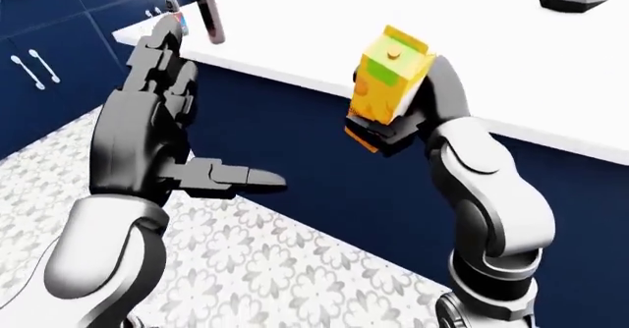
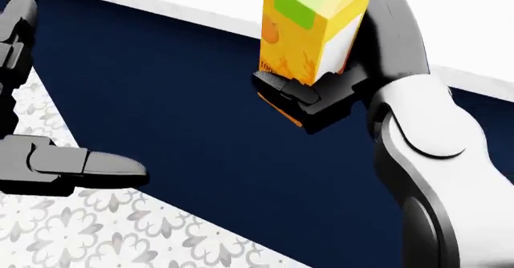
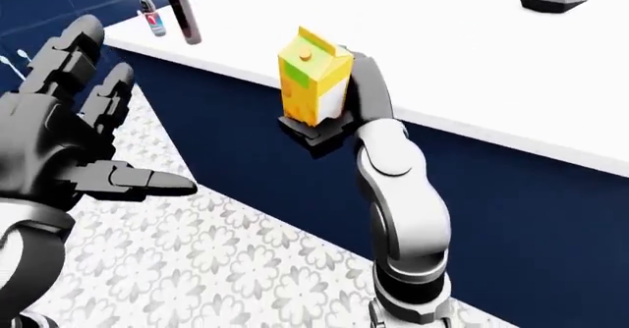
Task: Move the drinks to the dining counter.
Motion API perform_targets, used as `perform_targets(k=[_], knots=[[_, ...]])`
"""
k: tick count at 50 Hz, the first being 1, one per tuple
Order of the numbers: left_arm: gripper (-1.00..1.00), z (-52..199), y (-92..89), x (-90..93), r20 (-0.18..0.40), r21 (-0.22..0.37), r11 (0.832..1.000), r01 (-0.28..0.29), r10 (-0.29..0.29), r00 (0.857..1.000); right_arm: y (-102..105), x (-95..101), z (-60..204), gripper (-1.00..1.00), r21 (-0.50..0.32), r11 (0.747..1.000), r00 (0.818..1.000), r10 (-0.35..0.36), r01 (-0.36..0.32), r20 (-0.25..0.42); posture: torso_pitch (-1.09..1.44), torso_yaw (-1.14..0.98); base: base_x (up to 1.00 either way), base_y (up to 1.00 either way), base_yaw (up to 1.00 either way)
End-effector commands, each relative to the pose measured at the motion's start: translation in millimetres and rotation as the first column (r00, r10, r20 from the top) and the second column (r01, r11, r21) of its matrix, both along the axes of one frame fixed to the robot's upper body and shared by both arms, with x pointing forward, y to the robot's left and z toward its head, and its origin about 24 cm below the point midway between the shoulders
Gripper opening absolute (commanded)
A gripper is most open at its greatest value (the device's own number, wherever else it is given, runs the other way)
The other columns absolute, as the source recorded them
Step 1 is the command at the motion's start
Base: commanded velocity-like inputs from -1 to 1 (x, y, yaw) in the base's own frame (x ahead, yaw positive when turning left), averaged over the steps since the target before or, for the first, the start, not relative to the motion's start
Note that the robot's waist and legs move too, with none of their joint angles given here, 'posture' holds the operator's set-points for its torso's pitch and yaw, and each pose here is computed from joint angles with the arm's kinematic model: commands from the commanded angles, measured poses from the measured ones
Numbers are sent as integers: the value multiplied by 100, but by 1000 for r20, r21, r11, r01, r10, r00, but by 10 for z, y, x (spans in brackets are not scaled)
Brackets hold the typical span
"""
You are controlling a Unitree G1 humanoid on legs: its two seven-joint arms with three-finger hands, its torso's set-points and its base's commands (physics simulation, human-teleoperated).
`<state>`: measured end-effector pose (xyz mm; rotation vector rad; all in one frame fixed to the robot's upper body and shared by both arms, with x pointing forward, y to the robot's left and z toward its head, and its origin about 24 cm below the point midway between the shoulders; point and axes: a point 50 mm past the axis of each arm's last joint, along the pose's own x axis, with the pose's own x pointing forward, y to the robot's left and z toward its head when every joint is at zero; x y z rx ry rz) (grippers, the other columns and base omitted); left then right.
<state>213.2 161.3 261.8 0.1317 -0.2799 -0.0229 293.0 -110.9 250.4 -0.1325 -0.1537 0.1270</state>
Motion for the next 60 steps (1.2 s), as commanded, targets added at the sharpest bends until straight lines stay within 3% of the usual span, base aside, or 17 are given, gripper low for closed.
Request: perform_targets(k=[1,23,60], knots=[[100,116,-12,-57,90,-2,1000,9,-9,996,-94,-109,292,-100,34,998,983,-53,48,176,0,0,47,1,0],[100,151,4,-79,97,-2,1000,8,-7,995,-97,-110,322,-100,36,998,982,-61,55,181,0,0,88,37,0],[100,161,20,-108,102,-4,1000,7,-6,995,-109,-109,338,-100,40,997,979,-70,63,190,0,0,14,1,0]])
